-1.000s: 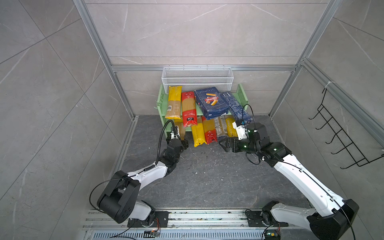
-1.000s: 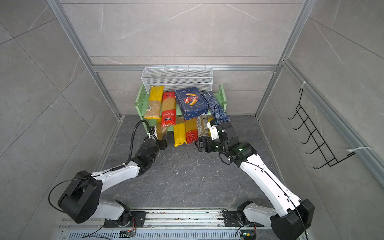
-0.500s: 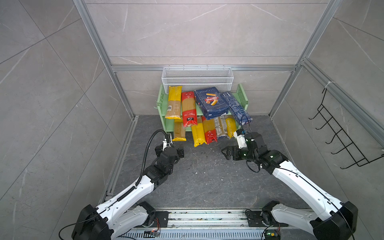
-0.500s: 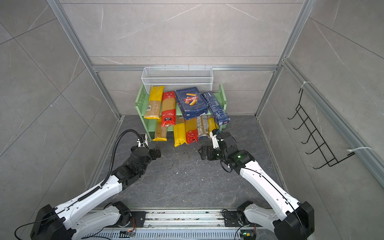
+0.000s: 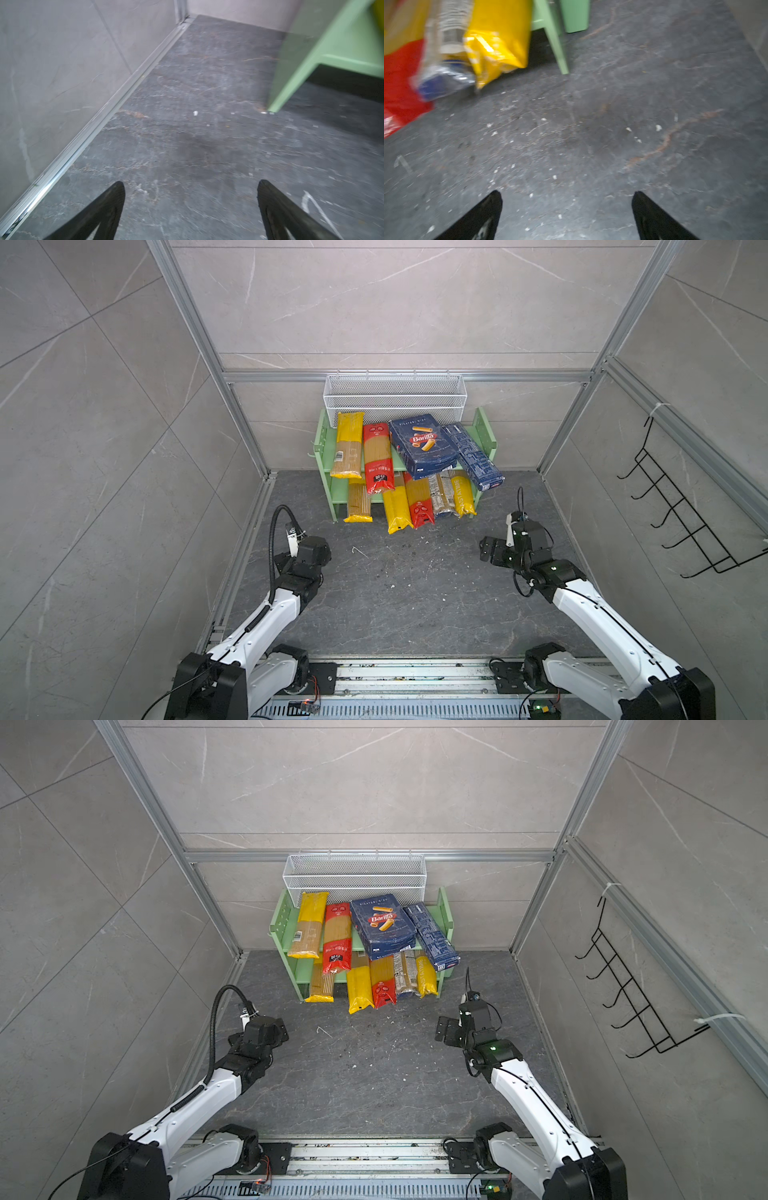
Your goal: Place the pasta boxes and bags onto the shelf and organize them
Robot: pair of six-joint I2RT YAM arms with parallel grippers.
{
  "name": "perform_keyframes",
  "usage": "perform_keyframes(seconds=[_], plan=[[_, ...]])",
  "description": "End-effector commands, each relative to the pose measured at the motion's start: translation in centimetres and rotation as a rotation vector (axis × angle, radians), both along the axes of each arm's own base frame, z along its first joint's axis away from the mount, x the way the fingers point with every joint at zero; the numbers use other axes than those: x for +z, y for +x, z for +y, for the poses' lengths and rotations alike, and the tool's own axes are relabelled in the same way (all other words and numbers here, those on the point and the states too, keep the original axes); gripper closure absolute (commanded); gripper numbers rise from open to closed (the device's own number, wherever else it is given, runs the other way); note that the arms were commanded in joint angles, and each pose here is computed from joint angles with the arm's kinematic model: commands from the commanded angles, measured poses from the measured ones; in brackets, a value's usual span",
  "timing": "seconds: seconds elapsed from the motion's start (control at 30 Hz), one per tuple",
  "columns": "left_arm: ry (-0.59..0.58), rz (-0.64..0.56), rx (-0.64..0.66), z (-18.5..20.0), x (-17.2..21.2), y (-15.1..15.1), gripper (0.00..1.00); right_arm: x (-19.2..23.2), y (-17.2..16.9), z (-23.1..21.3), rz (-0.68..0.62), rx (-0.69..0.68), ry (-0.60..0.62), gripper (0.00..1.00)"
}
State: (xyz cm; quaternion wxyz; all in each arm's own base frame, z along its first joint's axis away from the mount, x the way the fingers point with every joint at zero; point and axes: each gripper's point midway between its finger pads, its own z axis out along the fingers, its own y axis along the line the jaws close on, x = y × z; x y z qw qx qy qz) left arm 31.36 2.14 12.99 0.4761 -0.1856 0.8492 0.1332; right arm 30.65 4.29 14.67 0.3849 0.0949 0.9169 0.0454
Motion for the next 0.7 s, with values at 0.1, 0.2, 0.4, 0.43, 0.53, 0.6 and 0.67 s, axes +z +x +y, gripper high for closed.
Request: perform_keyframes(seconds=[0.1,0.2,0.4,0.43,0.53,0.6,0.67], plan=[[0.118,-0.153,0.020,2.7,2.1,1.0,0.00,0.8,3.0,-5.5,-0.116,-0.200,-0.226,0.00],[0.071,-0.177,0.072,4.6,-0.7,0.2,0.00,-0.2,4.6,-5.8,-0.227,-0.195,-0.279,0.00],[0.091,-0.276,-0.001,4.1,-0.4,1.6,0.00,-3.6,6.6,-6.0,-0.309,-0.202,-0.309,0.00],[0.102,-0.261,-0.009,4.0,-0.4,2.1,0.00,-3.7,6.5,-5.8,-0.296,-0.187,-0.304,0.00],[0.121,-0.215,-0.062,3.4,-0.7,3.5,0.01,-2.9,6.1,-6.1,-0.415,-0.197,-0.312,0.00],[0.123,-0.203,-0.096,2.9,-0.8,4.0,0.02,-3.2,6.2,-5.9,-0.464,-0.173,-0.301,0.00],[0.113,-0.217,-0.145,2.2,-0.7,4.0,0.02,-3.8,7.0,-4.6,-0.431,-0.089,-0.293,0.00]])
